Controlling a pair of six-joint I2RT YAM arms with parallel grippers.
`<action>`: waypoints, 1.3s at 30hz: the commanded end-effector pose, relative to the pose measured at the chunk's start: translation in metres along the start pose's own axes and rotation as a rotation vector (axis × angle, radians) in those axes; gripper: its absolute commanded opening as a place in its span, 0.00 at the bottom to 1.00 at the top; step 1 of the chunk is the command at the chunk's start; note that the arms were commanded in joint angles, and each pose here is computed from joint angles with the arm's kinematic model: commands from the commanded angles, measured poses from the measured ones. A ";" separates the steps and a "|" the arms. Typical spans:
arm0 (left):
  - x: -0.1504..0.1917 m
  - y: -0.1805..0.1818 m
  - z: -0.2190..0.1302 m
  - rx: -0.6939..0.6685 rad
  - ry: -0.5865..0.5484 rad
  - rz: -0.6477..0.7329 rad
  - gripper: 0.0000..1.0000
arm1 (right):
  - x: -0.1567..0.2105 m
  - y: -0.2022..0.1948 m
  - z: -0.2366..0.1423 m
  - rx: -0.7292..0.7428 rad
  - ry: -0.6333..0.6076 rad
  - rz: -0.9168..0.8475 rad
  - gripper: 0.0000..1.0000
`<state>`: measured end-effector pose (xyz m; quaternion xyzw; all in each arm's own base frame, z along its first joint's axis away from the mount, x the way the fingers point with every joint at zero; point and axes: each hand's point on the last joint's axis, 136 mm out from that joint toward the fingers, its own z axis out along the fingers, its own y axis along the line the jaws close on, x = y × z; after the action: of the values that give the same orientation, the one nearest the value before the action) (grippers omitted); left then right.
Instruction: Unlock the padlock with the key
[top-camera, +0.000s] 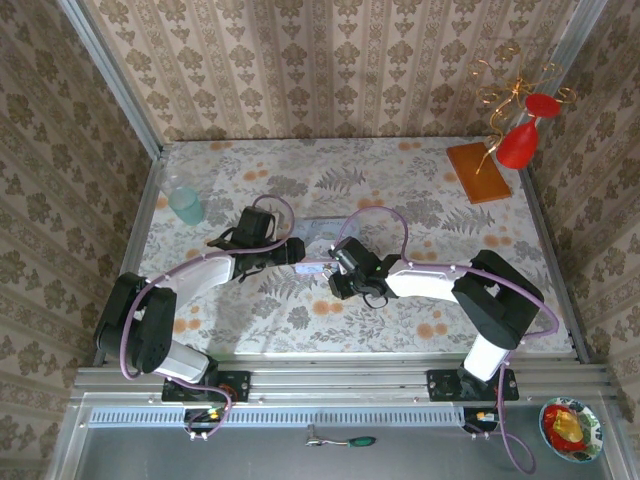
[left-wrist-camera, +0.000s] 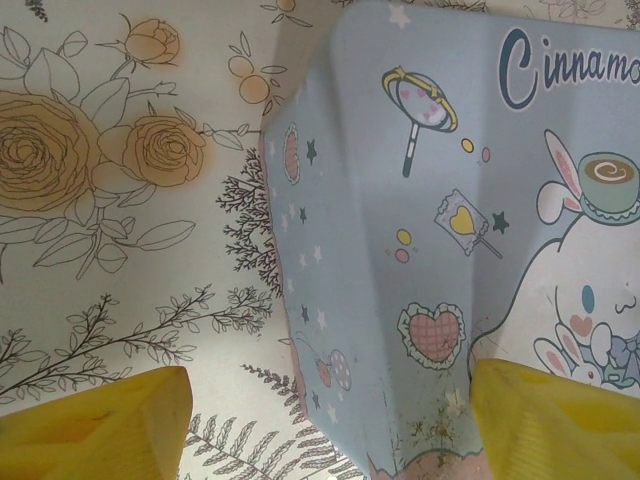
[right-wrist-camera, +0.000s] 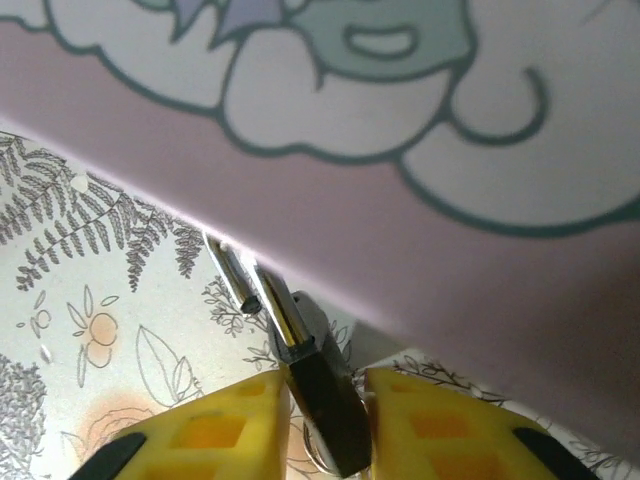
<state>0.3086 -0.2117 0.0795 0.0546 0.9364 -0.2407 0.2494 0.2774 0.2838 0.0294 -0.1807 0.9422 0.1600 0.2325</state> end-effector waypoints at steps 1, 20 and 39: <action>0.015 0.012 0.007 -0.069 0.048 -0.013 0.74 | 0.004 0.000 0.001 0.008 0.013 -0.007 0.21; 0.036 0.026 0.020 -0.142 0.093 -0.027 0.75 | -0.003 -0.010 -0.013 0.081 -0.169 0.260 0.02; 0.063 0.029 0.019 -0.183 0.029 -0.081 0.74 | -0.012 -0.022 -0.010 0.057 -0.220 0.530 0.02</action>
<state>0.3051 -0.2277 0.0761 0.0069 0.9199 -0.2442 0.3068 0.2833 0.2700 0.0341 0.0561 0.9393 0.1986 0.2740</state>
